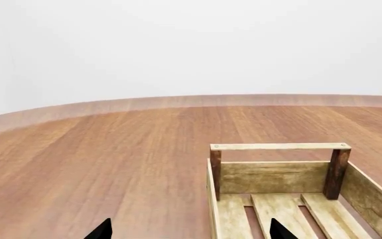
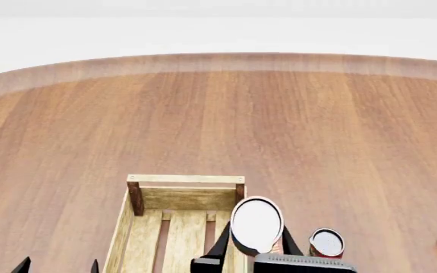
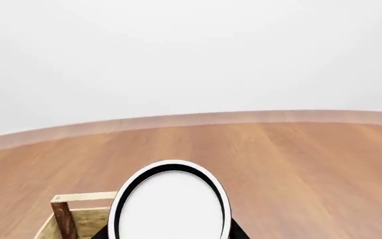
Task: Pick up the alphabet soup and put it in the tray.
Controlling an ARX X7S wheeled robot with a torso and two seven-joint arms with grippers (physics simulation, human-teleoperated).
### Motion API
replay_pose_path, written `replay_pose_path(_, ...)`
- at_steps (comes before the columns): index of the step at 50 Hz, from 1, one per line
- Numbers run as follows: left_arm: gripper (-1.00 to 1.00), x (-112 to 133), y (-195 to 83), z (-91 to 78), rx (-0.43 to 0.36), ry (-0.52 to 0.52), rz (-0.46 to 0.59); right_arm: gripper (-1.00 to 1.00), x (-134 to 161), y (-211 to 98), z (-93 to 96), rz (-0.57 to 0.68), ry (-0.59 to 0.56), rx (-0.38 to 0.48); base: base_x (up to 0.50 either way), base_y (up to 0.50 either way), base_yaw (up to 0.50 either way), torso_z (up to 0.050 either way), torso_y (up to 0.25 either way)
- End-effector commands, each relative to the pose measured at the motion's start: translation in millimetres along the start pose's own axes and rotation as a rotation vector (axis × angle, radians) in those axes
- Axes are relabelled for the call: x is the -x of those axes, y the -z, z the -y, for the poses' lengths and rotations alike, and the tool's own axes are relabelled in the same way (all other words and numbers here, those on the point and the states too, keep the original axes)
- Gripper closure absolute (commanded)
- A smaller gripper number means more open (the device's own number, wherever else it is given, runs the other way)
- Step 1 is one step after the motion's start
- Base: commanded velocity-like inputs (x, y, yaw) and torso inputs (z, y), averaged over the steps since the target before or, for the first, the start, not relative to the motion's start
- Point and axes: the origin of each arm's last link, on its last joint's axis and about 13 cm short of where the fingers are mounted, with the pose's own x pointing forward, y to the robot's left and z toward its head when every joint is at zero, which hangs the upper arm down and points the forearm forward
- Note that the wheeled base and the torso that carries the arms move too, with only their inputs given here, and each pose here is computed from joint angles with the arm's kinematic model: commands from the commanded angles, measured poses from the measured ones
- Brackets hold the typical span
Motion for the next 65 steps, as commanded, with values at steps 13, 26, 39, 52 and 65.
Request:
replay_pose_path(13, -1.00, 0.9, 0.1, -0.1, 0.000, 0.000, -0.001, 1.00, -19.8, 11.2, -25.8, 0.020, -0.113, 0.065, 0.00, 0.00, 0.00, 0.001, 0.001)
replay_pose_path(26, -1.00, 0.4, 0.3, 0.0, 0.002, 0.000, -0.002, 1.00, -30.0, 24.2, -40.2, 0.002, -0.167, 0.088, 0.00, 0.00, 0.00, 0.000, 0.001)
replay_pose_path(39, -1.00, 0.9, -0.5, 0.0, 0.003, 0.000, -0.001, 1.00, -33.4, 38.1, -52.1, 0.000, -0.195, 0.110, 0.00, 0.00, 0.00, 0.000, 0.000)
replay_pose_path(52, -1.00, 0.6, -0.4, 0.0, 0.005, 0.001, 0.001, 1.00, -36.8, 53.4, -60.5, 0.021, -0.236, 0.100, 0.00, 0.00, 0.00, 0.000, 0.001)
replay_pose_path(65, -1.00, 0.2, -0.3, -0.4, 0.008, 0.000, 0.001, 1.00, -45.1, 74.4, -64.6, -0.023, -0.248, 0.108, 0.00, 0.00, 0.00, 0.000, 0.001)
